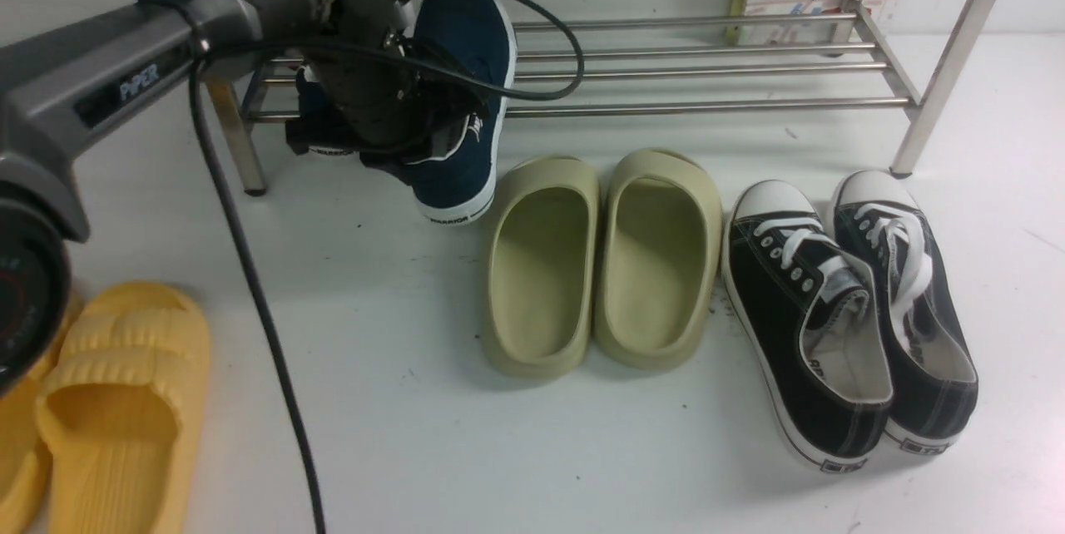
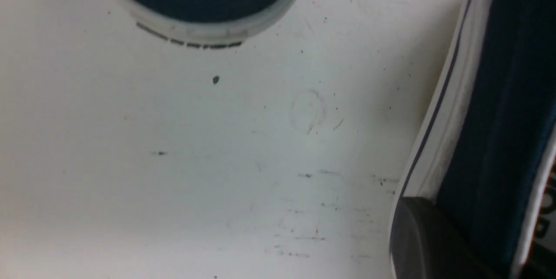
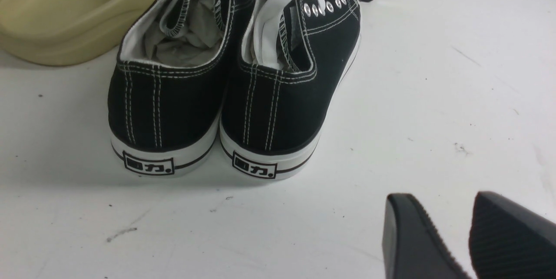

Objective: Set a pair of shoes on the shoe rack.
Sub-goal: Use the left arm to put a shoe into the shoe rack

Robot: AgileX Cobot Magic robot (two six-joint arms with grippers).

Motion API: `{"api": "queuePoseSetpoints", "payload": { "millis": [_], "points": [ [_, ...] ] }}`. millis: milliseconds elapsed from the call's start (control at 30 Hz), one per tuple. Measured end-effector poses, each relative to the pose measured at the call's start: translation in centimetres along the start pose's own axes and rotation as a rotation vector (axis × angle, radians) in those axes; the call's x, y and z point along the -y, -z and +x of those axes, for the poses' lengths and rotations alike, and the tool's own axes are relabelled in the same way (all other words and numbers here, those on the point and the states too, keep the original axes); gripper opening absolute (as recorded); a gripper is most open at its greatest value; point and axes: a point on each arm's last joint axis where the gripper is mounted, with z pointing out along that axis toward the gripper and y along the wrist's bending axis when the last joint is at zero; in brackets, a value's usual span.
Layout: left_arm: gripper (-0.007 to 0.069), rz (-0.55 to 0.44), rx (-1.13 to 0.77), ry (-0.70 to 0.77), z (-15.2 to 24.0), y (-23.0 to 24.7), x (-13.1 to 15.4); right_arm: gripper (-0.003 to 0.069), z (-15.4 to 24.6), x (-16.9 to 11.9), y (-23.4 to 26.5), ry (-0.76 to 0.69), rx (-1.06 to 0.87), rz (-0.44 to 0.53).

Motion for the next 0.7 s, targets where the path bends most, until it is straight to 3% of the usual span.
{"api": "queuePoseSetpoints", "payload": {
  "millis": [367, 700],
  "points": [
    [0.0012, -0.081, 0.049, -0.019, -2.4, -2.2, 0.4, 0.0246, 0.0, 0.0, 0.0, 0.000, -0.001, 0.000],
    [0.0042, -0.086, 0.065, 0.005, -2.6, -3.2, 0.3, 0.0246, 0.0, 0.0, 0.0, 0.000, -0.001, 0.000]
  ]
}}
